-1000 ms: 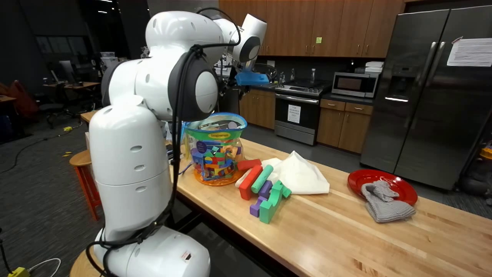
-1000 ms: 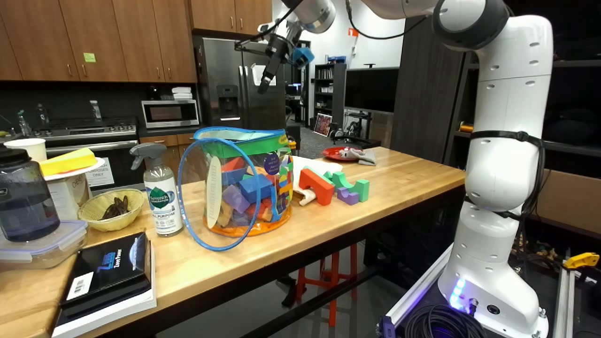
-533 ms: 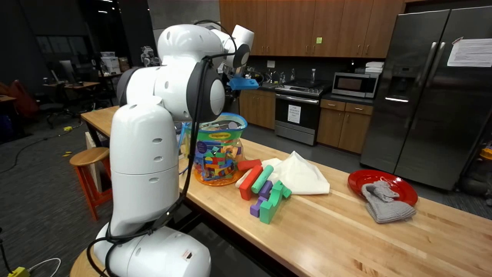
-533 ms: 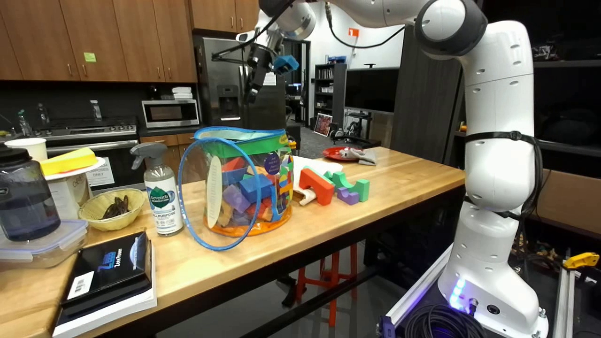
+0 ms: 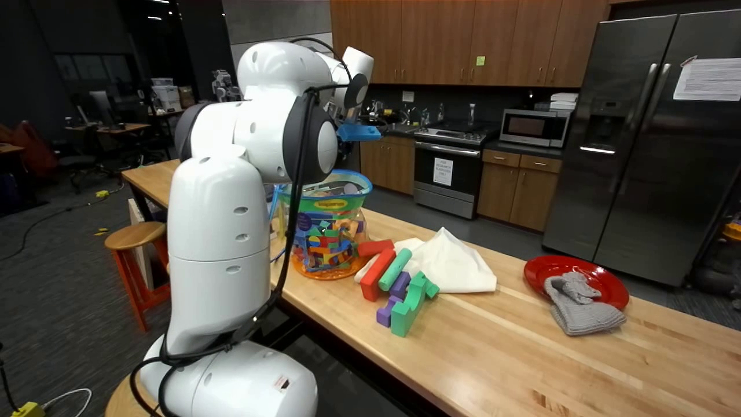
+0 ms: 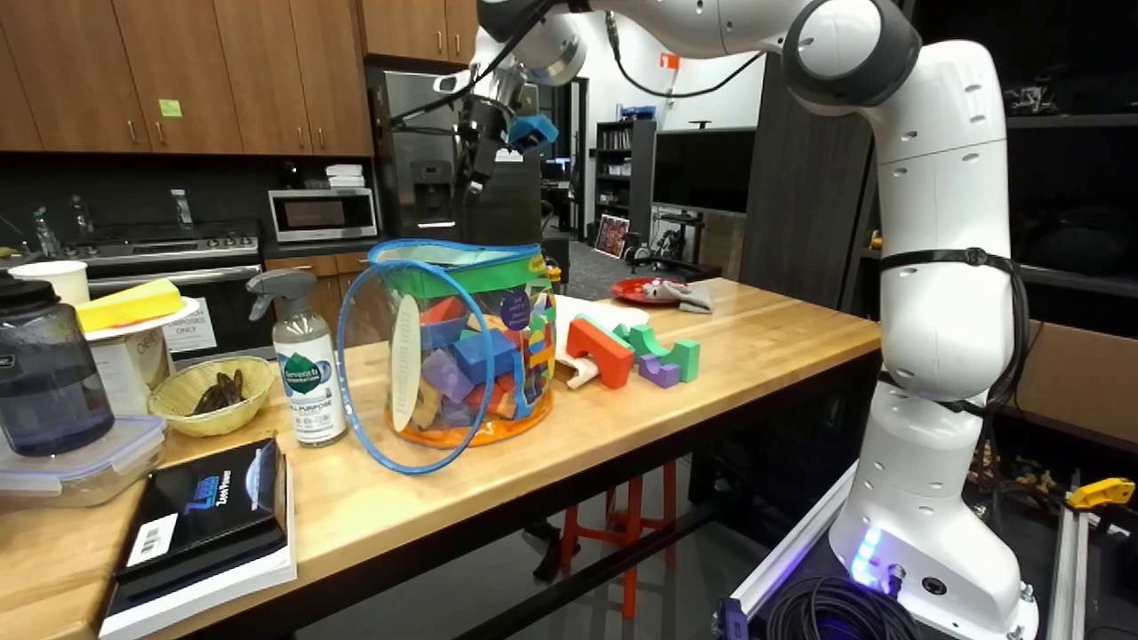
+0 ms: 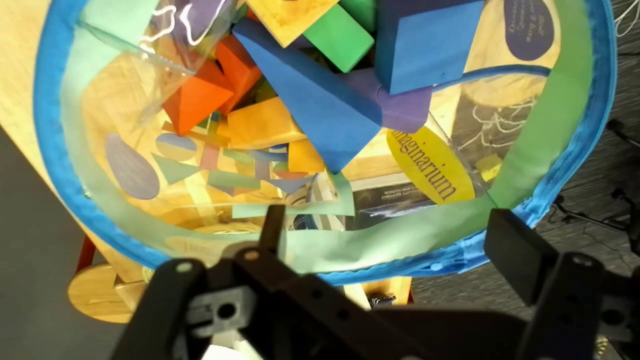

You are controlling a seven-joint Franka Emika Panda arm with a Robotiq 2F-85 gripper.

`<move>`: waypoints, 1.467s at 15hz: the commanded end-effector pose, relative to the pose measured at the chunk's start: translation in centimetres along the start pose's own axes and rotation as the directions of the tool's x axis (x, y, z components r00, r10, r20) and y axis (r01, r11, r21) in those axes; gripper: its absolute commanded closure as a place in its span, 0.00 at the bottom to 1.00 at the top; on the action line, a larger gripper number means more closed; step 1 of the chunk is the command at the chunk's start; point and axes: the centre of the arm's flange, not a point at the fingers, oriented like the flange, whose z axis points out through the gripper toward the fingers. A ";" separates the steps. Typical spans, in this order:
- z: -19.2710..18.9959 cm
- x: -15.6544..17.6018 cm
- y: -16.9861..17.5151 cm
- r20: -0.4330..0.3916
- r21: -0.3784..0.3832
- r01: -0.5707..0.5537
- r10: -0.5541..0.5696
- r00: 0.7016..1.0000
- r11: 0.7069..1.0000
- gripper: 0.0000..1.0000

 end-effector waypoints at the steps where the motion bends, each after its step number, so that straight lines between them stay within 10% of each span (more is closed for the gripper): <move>1: 1.6 -1.2 -1.0 -0.005 -0.092 -0.011 0.010 1.000 0.996 0.00; 6: 3.7 -1.7 -0.2 0.074 -0.223 0.044 -0.028 0.997 0.974 0.00; 12: 5.9 -2.4 -0.5 0.299 -0.127 0.116 -0.073 0.951 0.985 0.00; 22: 7.1 -1.8 -0.2 0.273 -0.101 0.104 -0.073 0.959 0.989 0.00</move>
